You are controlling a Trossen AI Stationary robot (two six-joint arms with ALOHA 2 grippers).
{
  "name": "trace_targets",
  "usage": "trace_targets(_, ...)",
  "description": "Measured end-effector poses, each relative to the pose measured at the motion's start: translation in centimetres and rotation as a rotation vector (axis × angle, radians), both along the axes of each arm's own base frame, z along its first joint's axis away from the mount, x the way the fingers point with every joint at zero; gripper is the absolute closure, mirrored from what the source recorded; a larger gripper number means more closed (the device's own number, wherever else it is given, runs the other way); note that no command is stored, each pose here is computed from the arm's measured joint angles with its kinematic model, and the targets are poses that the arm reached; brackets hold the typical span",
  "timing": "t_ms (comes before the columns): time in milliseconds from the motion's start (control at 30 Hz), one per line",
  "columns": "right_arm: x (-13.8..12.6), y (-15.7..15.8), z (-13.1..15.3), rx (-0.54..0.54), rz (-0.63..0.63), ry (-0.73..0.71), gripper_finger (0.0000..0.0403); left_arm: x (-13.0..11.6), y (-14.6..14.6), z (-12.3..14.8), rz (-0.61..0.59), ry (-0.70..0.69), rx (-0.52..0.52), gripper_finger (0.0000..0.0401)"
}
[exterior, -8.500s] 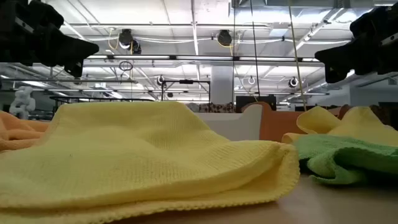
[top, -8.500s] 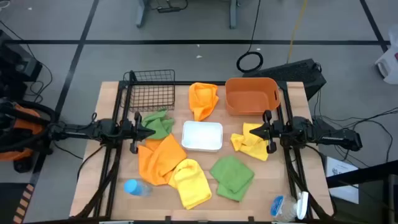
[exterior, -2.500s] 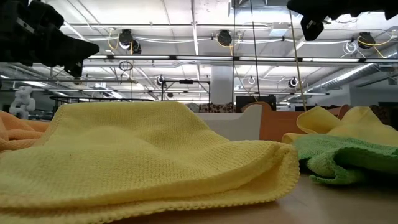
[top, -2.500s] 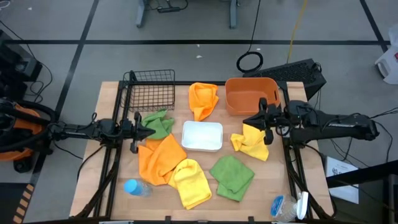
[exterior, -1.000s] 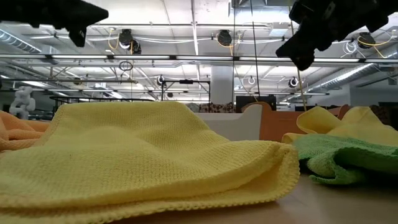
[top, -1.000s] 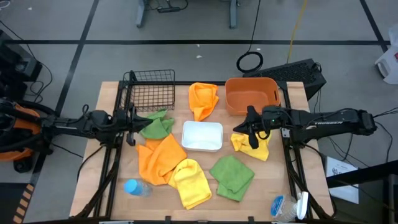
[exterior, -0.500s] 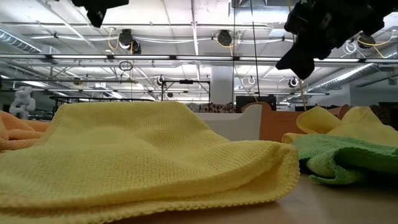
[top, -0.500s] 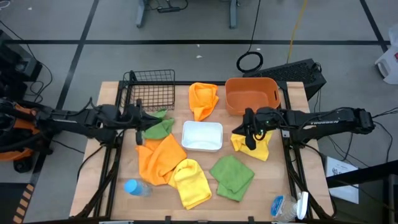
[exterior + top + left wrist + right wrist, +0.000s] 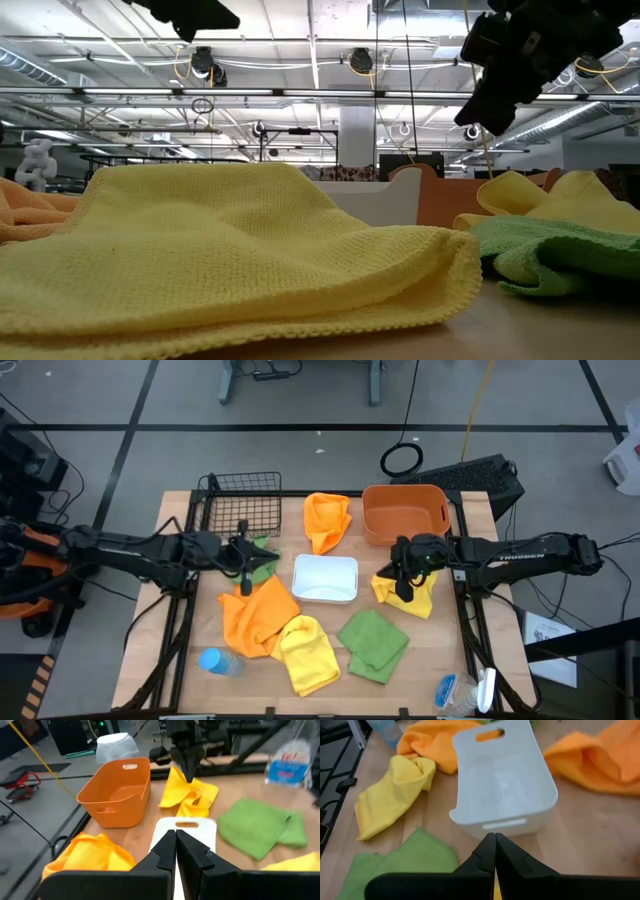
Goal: Sort microfiber towel by color & place in baskets
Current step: Put the top yellow microfiber towel into the white bin
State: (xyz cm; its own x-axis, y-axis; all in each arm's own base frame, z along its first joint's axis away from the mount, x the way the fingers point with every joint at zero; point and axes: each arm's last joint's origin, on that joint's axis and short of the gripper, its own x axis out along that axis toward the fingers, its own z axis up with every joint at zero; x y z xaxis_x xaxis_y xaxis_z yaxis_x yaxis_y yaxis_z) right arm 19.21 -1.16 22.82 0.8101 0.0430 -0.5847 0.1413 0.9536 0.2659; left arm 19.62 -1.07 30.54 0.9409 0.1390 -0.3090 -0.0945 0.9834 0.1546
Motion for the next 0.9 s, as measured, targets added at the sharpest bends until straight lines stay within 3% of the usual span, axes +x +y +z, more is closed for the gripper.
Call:
trace_targets(200, -0.5, 0.0, -0.6, 0.071, -0.049, 0.081, 0.0403, 1.3, -0.1, -0.9, 0.019, 0.032, -0.048, 0.0383)
trace_targets(567, -0.7, 0.2, -0.9, 0.134, -0.090, 0.124, 0.0403, 3.6, -0.3, -3.5, 0.023, 0.158, -0.039, 0.0383)
trace_targets(900, -0.9, 1.5, -1.1, 0.252, -0.131, 0.168, 0.0403, 4.1, -0.4, -4.2, 0.013, 0.191, -0.043, 0.0383)
